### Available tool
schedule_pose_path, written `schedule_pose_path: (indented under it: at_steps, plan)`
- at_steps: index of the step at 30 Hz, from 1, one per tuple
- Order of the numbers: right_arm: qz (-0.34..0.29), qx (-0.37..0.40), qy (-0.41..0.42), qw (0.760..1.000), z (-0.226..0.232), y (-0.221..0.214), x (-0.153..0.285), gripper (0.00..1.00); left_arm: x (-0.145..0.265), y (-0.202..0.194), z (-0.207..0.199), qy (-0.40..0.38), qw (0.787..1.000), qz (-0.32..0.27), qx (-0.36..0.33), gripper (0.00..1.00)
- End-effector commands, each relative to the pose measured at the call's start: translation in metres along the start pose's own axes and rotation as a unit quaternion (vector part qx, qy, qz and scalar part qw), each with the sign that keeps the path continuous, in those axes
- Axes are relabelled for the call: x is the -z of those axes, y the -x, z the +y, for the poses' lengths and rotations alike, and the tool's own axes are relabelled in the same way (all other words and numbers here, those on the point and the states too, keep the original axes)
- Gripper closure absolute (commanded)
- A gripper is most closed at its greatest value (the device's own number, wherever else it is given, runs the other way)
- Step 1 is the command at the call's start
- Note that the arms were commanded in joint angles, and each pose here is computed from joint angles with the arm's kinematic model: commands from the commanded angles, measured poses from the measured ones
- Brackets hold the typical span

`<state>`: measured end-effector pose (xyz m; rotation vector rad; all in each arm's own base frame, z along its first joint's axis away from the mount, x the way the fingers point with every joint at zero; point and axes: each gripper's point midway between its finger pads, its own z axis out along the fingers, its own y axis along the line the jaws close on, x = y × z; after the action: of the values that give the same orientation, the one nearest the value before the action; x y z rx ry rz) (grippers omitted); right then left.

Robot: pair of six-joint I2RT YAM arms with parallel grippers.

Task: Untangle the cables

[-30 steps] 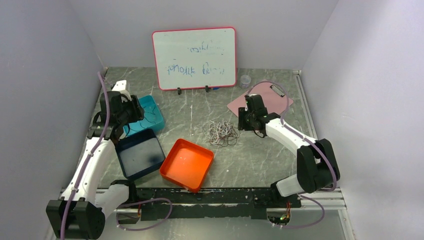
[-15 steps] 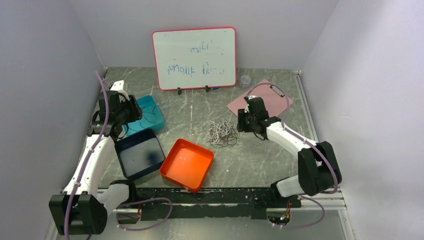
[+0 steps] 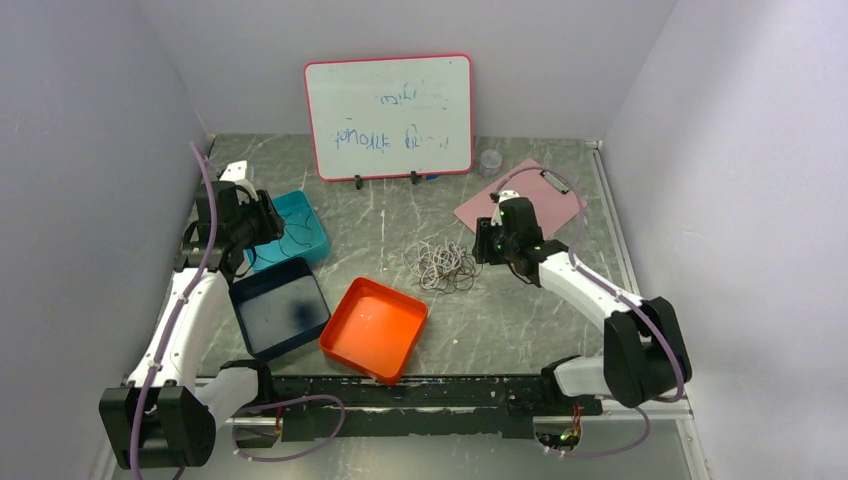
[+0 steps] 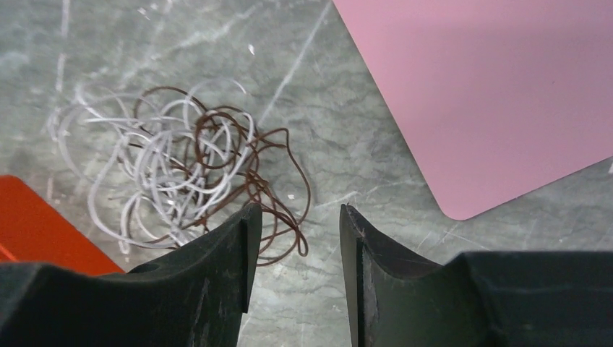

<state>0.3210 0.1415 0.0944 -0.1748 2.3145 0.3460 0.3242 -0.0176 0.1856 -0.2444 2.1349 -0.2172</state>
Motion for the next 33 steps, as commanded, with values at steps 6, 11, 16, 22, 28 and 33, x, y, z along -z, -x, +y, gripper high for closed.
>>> schedule_pose_path:
  at_steps: [6,11,16,22,28,33]
  plan:
    - [0.045,-0.001,-0.012,0.999,-0.008,-0.023,-0.018,0.57,0.001,0.005,-0.003,-0.012,1.000,-0.013,0.002,0.51]
    - [0.047,0.002,-0.010,0.999,-0.008,-0.026,-0.024,0.61,0.001,0.006,-0.002,-0.011,1.000,-0.013,0.001,0.51]
    - [0.051,0.004,-0.003,0.999,-0.007,-0.031,-0.027,0.62,0.001,0.005,-0.002,-0.011,1.000,-0.012,0.000,0.51]
    - [0.021,0.006,0.007,1.000,-0.003,-0.018,-0.019,0.82,0.000,0.004,-0.002,-0.012,1.000,-0.010,0.000,0.51]
    - [-0.026,0.019,0.014,0.999,0.003,0.013,0.004,1.00,0.002,0.006,-0.002,-0.011,1.000,-0.013,-0.001,0.51]
    - [-0.052,0.037,0.037,0.997,0.015,0.037,0.024,1.00,0.005,0.012,-0.006,-0.026,0.999,-0.029,-0.003,0.47]
